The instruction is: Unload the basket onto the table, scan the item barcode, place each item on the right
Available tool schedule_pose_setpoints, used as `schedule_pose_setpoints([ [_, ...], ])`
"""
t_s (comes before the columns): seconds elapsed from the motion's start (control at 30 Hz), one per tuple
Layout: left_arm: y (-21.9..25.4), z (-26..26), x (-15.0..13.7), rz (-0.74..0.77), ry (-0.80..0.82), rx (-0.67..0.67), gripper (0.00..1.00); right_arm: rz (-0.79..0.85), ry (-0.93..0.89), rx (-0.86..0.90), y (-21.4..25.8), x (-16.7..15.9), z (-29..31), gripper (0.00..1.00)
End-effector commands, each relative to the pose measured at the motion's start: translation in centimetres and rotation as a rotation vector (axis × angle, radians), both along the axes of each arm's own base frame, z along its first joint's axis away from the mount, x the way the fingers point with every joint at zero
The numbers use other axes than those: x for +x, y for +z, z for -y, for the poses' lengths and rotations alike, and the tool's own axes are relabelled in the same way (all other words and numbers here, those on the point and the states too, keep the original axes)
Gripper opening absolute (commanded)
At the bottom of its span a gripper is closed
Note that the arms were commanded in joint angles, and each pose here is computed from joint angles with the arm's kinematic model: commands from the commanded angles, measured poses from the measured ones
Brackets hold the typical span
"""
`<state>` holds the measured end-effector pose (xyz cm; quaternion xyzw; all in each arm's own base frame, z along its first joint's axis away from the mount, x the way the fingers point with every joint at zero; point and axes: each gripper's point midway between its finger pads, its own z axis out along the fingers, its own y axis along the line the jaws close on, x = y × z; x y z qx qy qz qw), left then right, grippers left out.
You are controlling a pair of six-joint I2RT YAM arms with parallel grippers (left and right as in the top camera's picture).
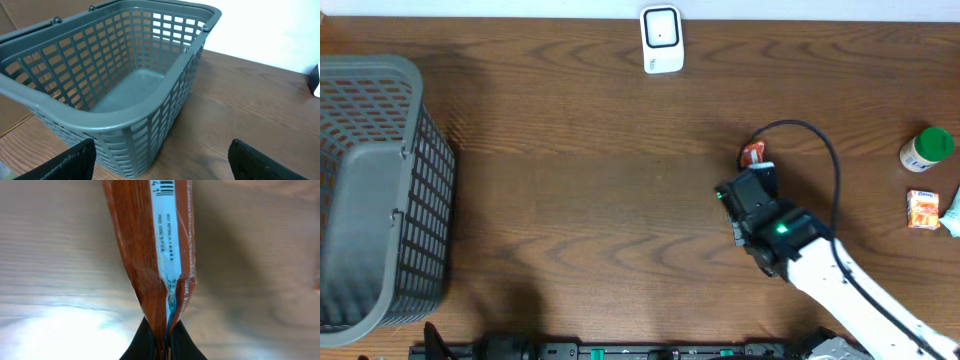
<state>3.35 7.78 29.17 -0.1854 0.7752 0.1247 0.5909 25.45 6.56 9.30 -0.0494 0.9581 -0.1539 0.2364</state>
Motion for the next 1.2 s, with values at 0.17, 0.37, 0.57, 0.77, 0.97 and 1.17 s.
schedule_pose_setpoints([
  [0.17, 0.0, -0.1, -0.1, -0.004, 0.007, 0.000, 0.85, 0.107, -0.062, -0.251, 0.2, 1.1, 1.6, 0.01],
  [0.37, 0.0, -0.1, -0.1, -0.004, 0.007, -0.001, 0.85, 0.127, 0.054, -0.158, -0.2, 2.5, -2.0, 0.01],
  [0.57, 0.0, -0.1, -0.1, -0.004, 0.007, 0.000, 0.85, 0.320, 0.153, -0.314, 3.8, 6.6, -2.5, 0.01],
  [0.77, 0.0, -0.1, -0.1, -0.004, 0.007, -0.001, 0.85, 0.530, 0.230, -0.310, 8.1, 10.7, -5.3, 0.01],
  [0.97, 0.0, -0.1, -0.1, -0.004, 0.007, 0.000, 0.85, 0.197, 0.283, 0.154, 0.4, 5.2, -10.3, 0.01],
  [1.17, 0.0, -0.1, -0.1, -0.004, 0.007, -0.001, 0.85, -0.128, 0.305, 0.357, -6.0, -0.8, -12.1, 0.01],
])
